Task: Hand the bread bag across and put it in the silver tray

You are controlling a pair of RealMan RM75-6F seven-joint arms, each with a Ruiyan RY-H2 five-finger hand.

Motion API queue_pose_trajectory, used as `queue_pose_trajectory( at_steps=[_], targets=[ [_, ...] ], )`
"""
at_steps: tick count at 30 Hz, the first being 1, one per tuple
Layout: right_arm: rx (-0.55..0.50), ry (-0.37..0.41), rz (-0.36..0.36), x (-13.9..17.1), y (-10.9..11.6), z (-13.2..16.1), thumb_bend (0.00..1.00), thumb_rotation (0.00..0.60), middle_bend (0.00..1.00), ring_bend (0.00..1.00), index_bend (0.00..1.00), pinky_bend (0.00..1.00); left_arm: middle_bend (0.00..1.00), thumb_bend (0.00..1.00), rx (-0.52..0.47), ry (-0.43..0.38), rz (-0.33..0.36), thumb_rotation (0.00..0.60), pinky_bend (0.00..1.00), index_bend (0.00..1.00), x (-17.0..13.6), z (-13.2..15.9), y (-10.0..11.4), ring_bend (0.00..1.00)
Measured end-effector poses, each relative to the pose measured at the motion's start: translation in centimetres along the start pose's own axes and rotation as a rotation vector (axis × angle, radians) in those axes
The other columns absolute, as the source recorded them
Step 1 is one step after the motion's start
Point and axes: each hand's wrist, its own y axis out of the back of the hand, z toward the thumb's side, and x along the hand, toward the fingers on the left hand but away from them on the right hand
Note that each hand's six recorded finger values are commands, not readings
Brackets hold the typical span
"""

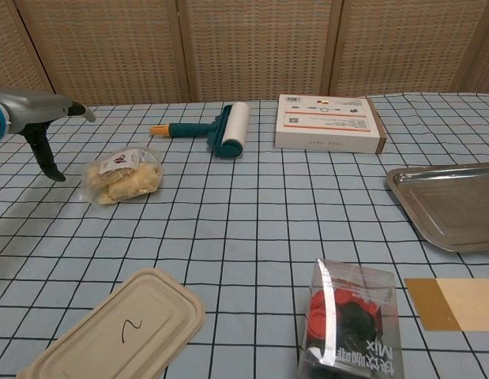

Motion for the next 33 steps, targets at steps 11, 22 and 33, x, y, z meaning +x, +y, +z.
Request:
queue_pose_trajectory(
  at_steps=[11,22,33],
  targets=[
    [-0.034,0.009,0.001,0.0,0.4,0.0,0.08,0.6,0.0,0.0,0.0,0.0,0.0,0.04,0.036,0.024,-0.089,0.6,0.0,0.0,3.3,5.0,-1.6,0.0],
    [-0.054,0.02,-0.004,0.1,0.8,0.1,0.08,0.6,0.0,0.0,0.0,0.0,0.4,0.49,0.045,0.004,0.012,0.6,0.48,0.65,3.8,7.4,-2.1,0.42],
    [-0.071,0.023,-0.008,0.1,1.1,0.2,0.08,0.6,0.0,0.0,0.0,0.0,0.43,0.55,-0.036,-0.097,0.144,0.6,0.49,0.69,2.5,9.4,0.4,0.44]
  ],
)
